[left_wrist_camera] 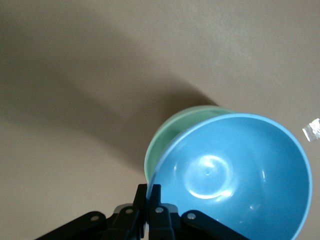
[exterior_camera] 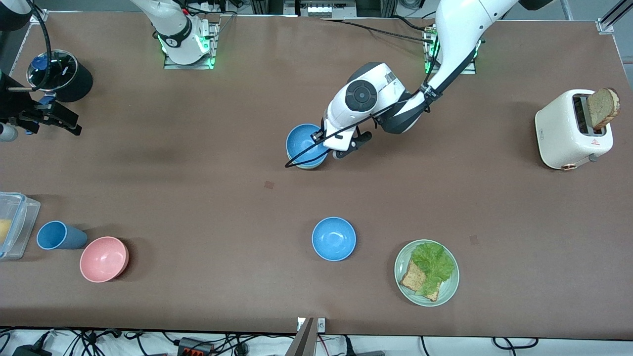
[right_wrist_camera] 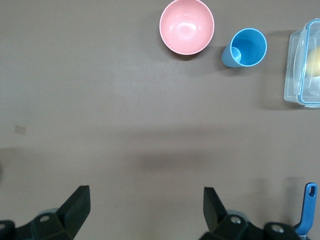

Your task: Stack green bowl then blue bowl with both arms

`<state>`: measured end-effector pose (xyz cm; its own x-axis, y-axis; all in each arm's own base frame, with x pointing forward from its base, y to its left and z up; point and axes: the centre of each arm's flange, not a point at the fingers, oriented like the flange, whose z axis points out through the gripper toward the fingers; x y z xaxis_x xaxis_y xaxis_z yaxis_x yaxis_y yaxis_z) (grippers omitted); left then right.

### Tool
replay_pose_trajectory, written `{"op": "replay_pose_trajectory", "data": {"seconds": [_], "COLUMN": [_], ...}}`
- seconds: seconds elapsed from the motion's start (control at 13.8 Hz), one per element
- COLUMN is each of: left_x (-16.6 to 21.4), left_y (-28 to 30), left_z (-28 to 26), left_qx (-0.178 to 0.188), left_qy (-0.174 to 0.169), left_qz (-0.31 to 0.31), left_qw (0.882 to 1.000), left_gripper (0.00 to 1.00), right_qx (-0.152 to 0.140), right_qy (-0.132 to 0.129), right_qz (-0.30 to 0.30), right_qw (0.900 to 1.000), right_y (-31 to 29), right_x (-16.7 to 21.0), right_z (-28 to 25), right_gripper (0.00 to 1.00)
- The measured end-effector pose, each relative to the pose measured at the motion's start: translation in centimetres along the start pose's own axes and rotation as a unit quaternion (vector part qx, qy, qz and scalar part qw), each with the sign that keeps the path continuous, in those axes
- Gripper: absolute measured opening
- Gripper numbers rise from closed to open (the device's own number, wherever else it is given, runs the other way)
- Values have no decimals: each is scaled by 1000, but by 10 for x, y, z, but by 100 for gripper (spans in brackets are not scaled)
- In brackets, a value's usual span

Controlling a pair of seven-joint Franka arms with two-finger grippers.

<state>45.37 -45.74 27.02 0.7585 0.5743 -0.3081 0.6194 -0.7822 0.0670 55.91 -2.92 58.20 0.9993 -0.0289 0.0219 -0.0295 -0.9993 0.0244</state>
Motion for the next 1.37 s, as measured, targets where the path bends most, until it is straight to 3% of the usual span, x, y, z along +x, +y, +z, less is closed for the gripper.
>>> {"op": "replay_pose_trajectory", "data": {"seconds": [0.58, 0.79, 0.87, 1.37], "left_x": [-4, 0, 1, 9], "left_y": [2, 3, 4, 21], "left_z": [8, 6, 4, -39], "left_qx": [-6, -10, -13, -41], "left_qy": [0, 1, 1, 16], "left_qz": [2, -5, -7, -15], "left_qw": [1000, 1000, 1000, 999], "left_gripper": [5, 16, 25, 25], "right_qx": [0, 0, 0, -1], "right_qy": [3, 3, 3, 3], "right_qz": [-1, -2, -2, -2], "right_qw": [1000, 1000, 1000, 1000], "right_y": [-1, -2, -2, -2], "right_x": [1, 1, 1, 1], "right_z": [-1, -1, -1, -1], "right_gripper": [100, 100, 100, 100]}}
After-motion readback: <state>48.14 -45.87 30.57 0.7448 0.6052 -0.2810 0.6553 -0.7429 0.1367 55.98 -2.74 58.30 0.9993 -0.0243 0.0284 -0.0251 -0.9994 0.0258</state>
